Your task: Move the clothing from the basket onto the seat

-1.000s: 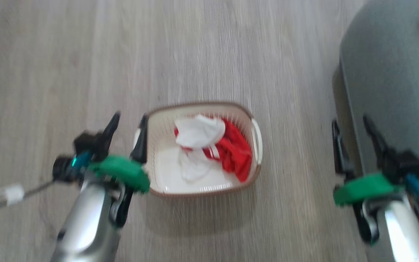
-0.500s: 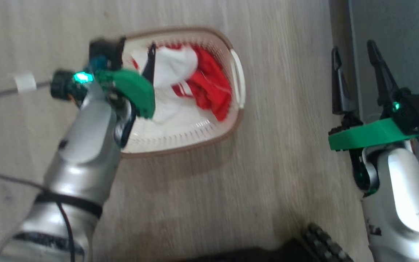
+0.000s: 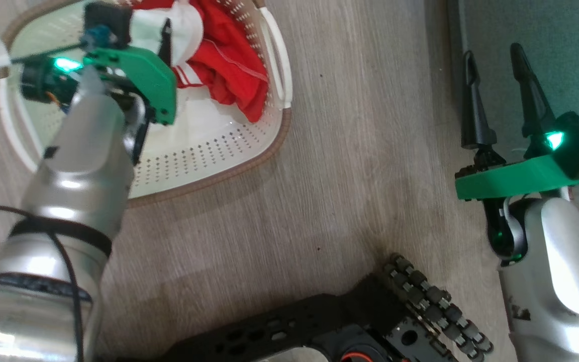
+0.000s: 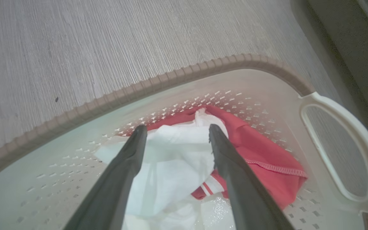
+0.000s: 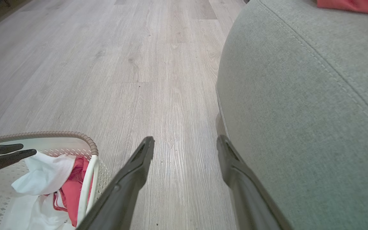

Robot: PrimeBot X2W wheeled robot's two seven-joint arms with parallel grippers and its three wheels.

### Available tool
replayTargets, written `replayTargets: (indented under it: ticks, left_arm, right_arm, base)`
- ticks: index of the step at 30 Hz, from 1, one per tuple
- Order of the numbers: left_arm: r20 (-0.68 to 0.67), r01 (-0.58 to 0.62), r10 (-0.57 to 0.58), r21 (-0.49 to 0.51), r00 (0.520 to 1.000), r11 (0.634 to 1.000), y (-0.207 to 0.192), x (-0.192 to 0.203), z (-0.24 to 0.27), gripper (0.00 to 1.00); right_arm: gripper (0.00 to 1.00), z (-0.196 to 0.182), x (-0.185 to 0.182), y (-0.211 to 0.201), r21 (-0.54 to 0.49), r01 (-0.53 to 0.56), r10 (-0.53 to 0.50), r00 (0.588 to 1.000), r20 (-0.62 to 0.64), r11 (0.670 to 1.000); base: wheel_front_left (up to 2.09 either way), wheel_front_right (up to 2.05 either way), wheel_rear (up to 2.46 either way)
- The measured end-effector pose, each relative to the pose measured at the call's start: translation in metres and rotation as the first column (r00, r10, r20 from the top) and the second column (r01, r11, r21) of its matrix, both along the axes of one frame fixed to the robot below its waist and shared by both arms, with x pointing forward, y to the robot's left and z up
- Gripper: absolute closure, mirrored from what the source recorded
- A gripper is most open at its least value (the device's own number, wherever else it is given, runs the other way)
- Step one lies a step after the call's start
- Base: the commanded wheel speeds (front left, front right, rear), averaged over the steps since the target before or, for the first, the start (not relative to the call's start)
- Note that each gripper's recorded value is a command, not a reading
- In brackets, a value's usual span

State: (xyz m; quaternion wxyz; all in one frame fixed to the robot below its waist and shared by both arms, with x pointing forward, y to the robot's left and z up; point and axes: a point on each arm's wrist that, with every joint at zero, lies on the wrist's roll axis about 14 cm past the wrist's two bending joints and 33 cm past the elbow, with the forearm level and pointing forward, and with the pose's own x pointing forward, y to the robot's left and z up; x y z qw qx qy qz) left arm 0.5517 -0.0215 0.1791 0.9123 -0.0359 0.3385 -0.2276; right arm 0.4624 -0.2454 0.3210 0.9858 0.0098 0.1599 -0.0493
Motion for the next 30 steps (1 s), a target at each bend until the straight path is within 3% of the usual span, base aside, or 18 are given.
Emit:
replayTargets:
  ticks: [30]
  left_arm:
    - [-0.047,0.054,-0.051,0.059,0.998,0.997,-0.004,0.001,-0.038,0.0]
  right_arm:
    - [0.0,-0.013,-0.002,-0.007,0.021,0.027,-0.026,0.999,-0.027,0.999]
  base:
    - [0.0,0.0,0.0]
